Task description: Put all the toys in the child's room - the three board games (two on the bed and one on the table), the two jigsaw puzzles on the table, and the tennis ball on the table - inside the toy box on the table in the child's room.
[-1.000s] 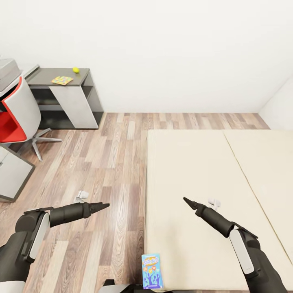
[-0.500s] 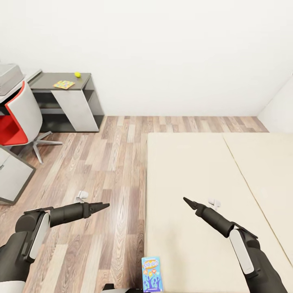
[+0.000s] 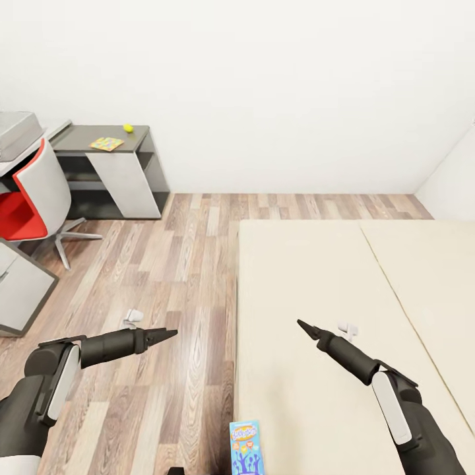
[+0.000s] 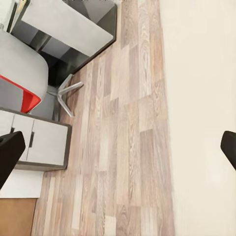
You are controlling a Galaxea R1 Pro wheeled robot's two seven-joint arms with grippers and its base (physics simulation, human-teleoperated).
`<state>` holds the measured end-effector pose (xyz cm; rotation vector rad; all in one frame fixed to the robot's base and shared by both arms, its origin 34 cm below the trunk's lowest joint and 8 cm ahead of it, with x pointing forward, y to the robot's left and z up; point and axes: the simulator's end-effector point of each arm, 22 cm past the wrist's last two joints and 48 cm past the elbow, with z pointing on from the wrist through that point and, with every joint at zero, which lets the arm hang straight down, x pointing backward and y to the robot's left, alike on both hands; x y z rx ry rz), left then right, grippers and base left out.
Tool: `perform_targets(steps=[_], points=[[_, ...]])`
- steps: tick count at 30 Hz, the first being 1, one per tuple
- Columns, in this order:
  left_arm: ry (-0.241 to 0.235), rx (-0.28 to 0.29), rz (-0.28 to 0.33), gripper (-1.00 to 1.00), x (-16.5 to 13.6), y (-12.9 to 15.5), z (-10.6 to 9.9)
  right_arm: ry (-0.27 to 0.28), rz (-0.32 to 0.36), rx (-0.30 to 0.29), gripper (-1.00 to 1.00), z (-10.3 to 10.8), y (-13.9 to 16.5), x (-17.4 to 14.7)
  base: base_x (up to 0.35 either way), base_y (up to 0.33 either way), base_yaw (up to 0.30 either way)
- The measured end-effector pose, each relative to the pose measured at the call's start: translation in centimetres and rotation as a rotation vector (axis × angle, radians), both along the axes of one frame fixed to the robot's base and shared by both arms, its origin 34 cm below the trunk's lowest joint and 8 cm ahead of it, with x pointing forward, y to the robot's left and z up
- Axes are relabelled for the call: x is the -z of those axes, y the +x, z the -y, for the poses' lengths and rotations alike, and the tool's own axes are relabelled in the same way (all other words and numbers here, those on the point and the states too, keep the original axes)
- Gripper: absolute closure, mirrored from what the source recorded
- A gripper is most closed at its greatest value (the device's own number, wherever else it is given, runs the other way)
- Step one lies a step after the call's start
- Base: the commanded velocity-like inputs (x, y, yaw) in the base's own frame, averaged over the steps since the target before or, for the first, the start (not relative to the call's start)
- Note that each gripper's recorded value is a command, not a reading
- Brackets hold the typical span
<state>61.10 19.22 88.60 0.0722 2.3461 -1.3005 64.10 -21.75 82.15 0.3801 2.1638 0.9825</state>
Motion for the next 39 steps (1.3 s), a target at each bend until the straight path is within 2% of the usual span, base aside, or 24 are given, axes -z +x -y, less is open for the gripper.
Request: perform_targets(steps=[21,28,31,33,34,39], points=[[0.001,0.0,0.037,-1.0,-1.8,0.4,-0.1,0.002,0.031,0.002,-1.0,-0.1,0.5,-1.7,0.0,0.0,0.0],[0.02,-0.002,0.056,-1.0,-2.0,0.6,-0.1,0.005,-0.003,0.012,-1.0,0.1,-0.3,-0.4,0.0,0.0,0.0],[0.057,-0.015,0.047,-1.0,-1.2,0.7,-0.6,-0.013,-0.002,0.03,-1.0,0.5,-0.5,0.5,0.0,0.0,0.0],[0.107,-0.037,0.029,-1.0,0.0,0.8,-1.4,-0.042,-0.019,0.054,-1.0,1.2,-1.0,1.9,0.0,0.0,0.0],[0.147,-0.055,0.019,-1.0,0.9,1.0,-2.0,-0.066,-0.044,0.073,-1.0,1.8,-1.6,3.2,0.0,0.0,0.0],[0.277,-0.119,0.016,-1.0,2.9,1.9,-4.1,-0.135,-0.131,0.131,-1.0,3.6,-3.4,7.0,0.0,0.0,0.0]])
